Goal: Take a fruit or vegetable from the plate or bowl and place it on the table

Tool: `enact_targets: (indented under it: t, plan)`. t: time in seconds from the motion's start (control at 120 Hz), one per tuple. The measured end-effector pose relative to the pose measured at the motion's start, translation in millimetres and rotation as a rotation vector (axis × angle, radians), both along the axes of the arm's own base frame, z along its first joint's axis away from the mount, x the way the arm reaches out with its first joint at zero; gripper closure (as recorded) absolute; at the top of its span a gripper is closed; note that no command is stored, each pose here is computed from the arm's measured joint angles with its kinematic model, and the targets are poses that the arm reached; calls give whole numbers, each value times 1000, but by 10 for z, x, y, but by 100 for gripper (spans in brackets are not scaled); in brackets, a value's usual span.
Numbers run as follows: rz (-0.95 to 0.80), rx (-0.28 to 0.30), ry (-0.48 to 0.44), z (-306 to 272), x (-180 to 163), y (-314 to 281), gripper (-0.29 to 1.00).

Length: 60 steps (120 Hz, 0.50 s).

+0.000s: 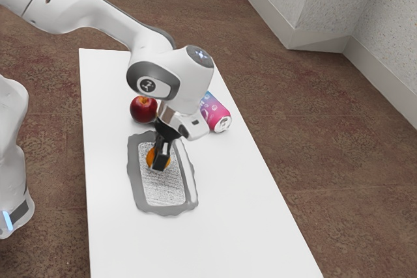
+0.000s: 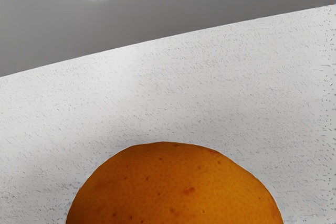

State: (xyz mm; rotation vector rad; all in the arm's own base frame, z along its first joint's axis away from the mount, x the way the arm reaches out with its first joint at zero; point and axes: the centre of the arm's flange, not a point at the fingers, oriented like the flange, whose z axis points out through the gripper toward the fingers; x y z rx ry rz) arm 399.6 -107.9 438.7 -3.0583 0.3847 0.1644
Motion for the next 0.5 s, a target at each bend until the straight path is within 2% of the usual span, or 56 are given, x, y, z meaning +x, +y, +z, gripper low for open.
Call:
enact_targets:
  t: [0.1, 0.175, 0.267, 0.425, 0.5]
  plan:
    - [-23, -15, -104, 492, 231, -184, 41]
    - [-35, -27, -139, 677, 486, -322, 40]
    - [-49, -37, -128, 614, 815, -495, 38]
    - [-71, -48, -74, 116, 1350, -760, 36]
    - [-80, -52, -65, -21, 1474, -839, 36]
